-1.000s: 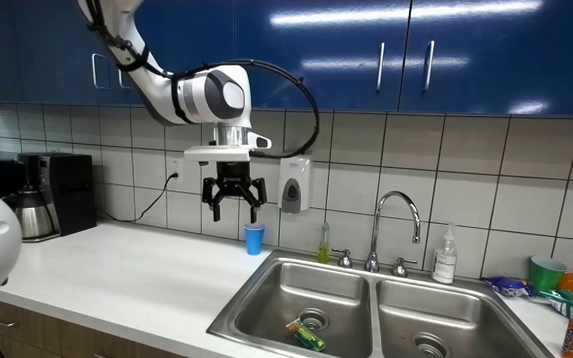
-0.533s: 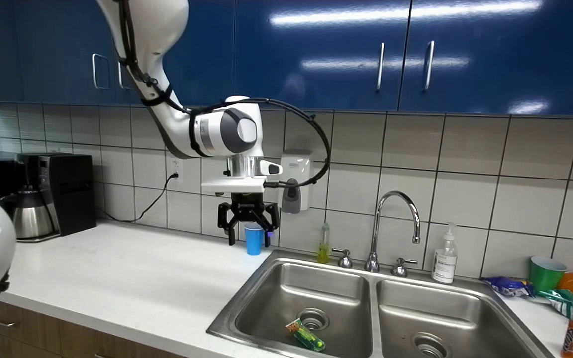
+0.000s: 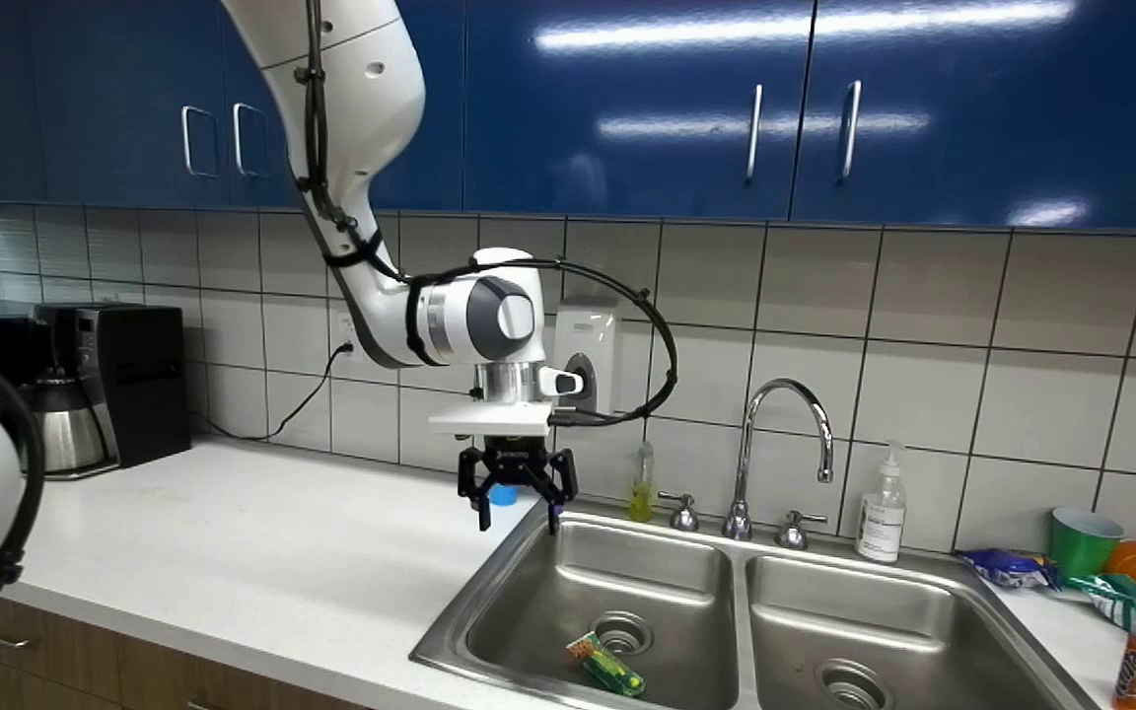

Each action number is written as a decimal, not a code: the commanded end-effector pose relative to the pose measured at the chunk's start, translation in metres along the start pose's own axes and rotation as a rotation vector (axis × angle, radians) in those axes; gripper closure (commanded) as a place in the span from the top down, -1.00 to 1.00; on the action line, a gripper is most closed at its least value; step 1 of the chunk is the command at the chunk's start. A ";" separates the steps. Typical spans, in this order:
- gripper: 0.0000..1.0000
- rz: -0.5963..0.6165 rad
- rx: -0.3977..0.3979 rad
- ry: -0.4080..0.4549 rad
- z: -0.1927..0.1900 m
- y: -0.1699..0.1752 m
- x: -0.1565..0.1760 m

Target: Put the green object on the counter to the left

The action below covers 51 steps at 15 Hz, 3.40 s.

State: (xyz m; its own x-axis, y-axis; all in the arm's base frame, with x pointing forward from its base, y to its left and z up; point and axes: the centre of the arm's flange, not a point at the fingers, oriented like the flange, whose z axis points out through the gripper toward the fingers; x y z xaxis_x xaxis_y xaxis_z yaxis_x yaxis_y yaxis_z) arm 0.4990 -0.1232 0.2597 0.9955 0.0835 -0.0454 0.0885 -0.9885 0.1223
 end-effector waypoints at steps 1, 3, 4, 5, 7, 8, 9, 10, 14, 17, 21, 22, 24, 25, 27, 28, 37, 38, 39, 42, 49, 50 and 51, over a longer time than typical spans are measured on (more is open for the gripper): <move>1.00 -0.031 -0.010 0.001 0.025 0.011 0.014; 1.00 -0.032 -0.013 -0.004 0.038 0.013 0.018; 1.00 -0.034 -0.012 -0.005 0.044 0.014 0.020; 1.00 -0.035 -0.011 -0.008 0.051 0.015 0.022; 1.00 -0.036 -0.013 -0.011 0.063 0.017 0.026; 1.00 -0.038 -0.013 -0.012 0.069 0.018 0.027; 1.00 -0.040 -0.014 -0.013 0.075 0.019 0.029; 1.00 -0.042 -0.013 -0.015 0.080 0.020 0.031; 1.00 -0.048 -0.012 -0.022 0.102 0.024 0.036; 1.00 -0.053 -0.013 -0.026 0.117 0.026 0.039; 1.00 -0.029 -0.013 -0.045 0.123 0.020 0.032; 1.00 -0.030 -0.013 -0.048 0.127 0.020 0.033; 1.00 -0.030 -0.013 -0.050 0.129 0.020 0.034; 1.00 -0.030 -0.013 -0.049 0.129 0.020 0.035; 1.00 -0.030 -0.013 -0.048 0.128 0.020 0.035; 1.00 -0.030 -0.014 -0.048 0.128 0.020 0.035; 1.00 -0.036 -0.012 -0.052 0.131 0.027 0.040; 1.00 -0.037 -0.009 -0.052 0.133 0.031 0.043; 1.00 -0.033 -0.009 -0.054 0.135 0.034 0.045; 1.00 -0.025 -0.005 -0.054 0.141 0.044 0.052; 1.00 -0.027 0.033 -0.074 0.165 0.054 0.069; 1.00 -0.033 0.041 -0.078 0.169 0.053 0.071; 1.00 -0.037 0.047 -0.081 0.173 0.053 0.073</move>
State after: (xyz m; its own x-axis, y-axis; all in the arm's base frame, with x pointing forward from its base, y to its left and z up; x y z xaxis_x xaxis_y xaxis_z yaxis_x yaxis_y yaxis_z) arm 0.5548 -0.1835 0.1013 0.9901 0.0868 -0.1107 0.0992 -0.9887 0.1123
